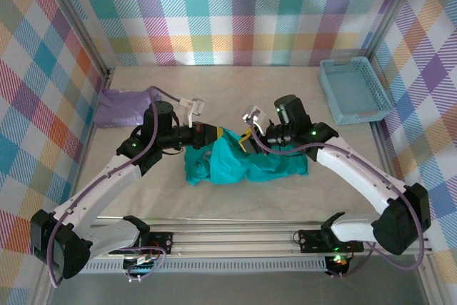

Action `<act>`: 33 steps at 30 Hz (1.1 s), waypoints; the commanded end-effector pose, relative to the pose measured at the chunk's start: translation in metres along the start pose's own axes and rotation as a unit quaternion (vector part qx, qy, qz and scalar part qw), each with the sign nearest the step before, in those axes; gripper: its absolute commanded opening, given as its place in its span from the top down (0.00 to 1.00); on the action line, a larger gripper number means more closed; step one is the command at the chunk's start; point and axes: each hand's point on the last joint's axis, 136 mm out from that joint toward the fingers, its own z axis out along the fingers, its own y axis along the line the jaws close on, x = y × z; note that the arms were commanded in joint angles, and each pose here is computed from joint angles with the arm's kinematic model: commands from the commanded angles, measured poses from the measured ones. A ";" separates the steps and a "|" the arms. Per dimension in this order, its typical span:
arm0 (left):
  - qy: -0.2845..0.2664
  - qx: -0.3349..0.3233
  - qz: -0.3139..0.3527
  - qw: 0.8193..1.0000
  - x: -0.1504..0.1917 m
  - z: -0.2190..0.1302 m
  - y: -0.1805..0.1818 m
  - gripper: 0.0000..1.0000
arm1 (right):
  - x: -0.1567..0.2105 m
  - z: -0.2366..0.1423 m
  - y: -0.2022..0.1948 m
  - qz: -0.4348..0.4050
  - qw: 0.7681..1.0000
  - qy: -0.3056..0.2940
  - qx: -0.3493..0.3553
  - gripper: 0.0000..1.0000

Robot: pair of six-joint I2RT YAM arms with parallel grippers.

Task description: Fold the inside-out t-shirt

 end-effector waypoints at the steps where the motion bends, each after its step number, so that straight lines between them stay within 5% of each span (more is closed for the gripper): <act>1: -0.024 -0.035 0.014 0.999 -0.009 -0.007 0.003 1.00 | -0.023 -0.009 0.011 -0.007 0.999 -0.028 -0.023 0.96; 6: -0.046 -0.255 -0.012 0.966 -0.008 -0.032 0.078 1.00 | -0.068 -0.031 0.035 0.078 0.989 -0.102 -0.080 1.00; 12: -0.034 -0.229 -0.016 0.973 -0.003 -0.028 0.070 0.89 | -0.078 -0.005 0.026 0.243 0.955 -0.125 -0.116 1.00; 19: -0.046 -0.287 -0.038 0.956 0.009 -0.061 0.076 0.62 | -0.072 0.014 0.011 0.296 0.942 -0.144 -0.071 1.00; 28: -0.035 -0.096 -0.151 0.983 0.028 -0.030 0.023 0.62 | -0.070 0.021 0.002 0.305 0.938 -0.157 -0.041 1.00; 33: -0.043 -0.088 -0.166 0.981 0.016 -0.013 0.028 0.64 | -0.070 0.019 0.003 0.300 0.939 -0.162 -0.038 1.00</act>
